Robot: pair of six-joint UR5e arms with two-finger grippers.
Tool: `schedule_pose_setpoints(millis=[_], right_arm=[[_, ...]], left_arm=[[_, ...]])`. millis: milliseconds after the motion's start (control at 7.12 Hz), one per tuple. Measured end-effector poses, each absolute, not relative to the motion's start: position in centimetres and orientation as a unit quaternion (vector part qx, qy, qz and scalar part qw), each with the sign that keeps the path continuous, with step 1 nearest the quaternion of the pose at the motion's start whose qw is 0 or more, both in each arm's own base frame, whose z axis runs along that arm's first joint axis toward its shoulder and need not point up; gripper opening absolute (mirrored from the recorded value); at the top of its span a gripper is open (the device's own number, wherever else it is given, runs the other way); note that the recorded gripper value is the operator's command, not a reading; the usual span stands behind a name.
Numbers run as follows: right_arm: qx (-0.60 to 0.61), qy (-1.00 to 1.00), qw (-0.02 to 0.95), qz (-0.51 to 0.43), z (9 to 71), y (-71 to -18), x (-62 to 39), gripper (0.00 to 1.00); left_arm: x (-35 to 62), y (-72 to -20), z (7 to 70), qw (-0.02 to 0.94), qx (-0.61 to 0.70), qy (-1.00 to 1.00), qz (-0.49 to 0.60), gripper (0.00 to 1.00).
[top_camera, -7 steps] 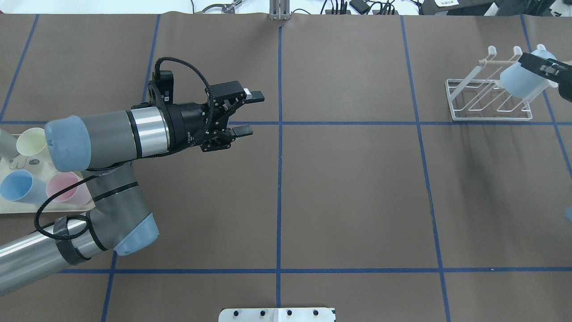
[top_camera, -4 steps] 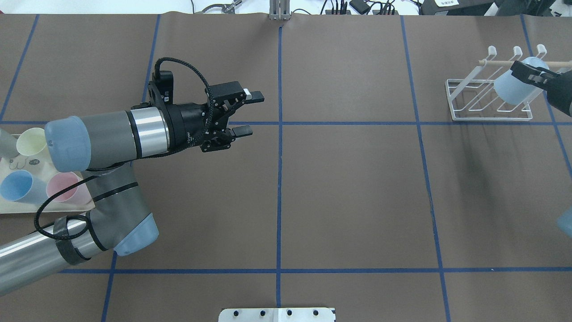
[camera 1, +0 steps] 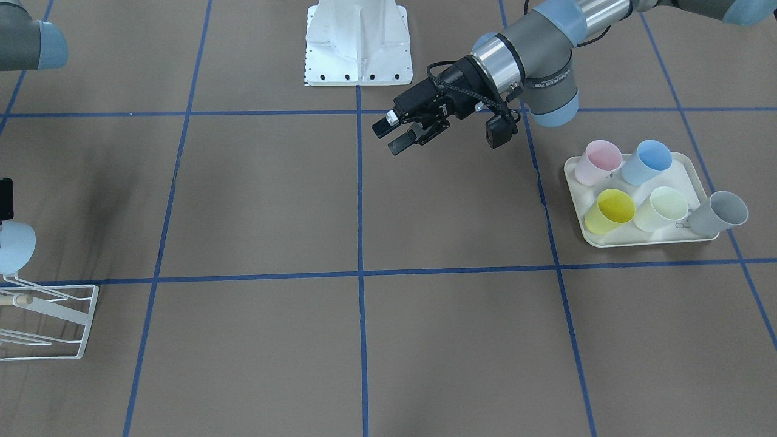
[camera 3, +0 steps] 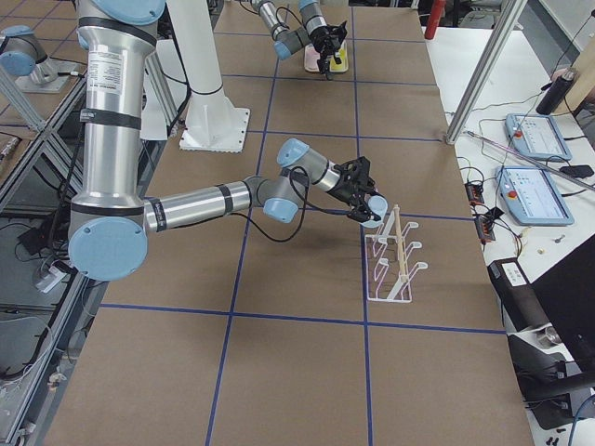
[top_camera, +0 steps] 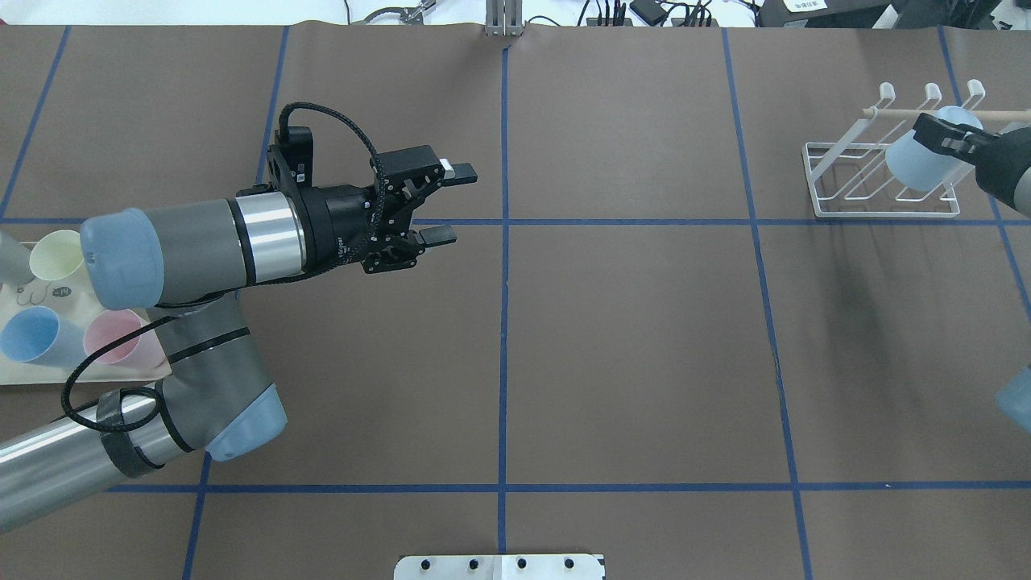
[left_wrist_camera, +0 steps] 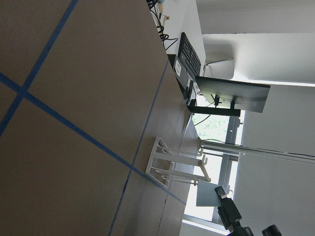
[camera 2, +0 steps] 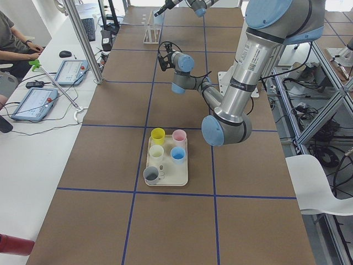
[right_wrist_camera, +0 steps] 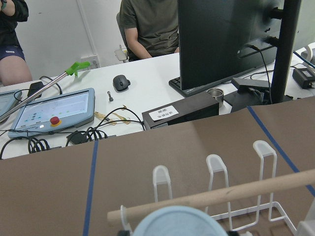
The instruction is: Transfer IKEA cup to right arm and place on rack
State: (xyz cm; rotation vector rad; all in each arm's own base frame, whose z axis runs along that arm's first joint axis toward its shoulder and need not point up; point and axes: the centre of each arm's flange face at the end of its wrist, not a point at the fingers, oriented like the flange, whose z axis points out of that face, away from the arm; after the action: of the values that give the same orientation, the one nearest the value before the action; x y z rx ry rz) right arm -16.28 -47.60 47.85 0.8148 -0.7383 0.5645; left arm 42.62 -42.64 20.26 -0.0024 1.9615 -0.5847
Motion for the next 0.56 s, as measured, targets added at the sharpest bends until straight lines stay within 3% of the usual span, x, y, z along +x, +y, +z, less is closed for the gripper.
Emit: schedule_pose_setpoints(millis=[562], right_arm=[[0.386, -0.328, 0.823, 0.257, 48.89, -48.37, -16.66, 0.00]], left_arm=[[42.66, -42.67, 20.22, 0.521, -0.001, 0.818, -0.244, 0.99]])
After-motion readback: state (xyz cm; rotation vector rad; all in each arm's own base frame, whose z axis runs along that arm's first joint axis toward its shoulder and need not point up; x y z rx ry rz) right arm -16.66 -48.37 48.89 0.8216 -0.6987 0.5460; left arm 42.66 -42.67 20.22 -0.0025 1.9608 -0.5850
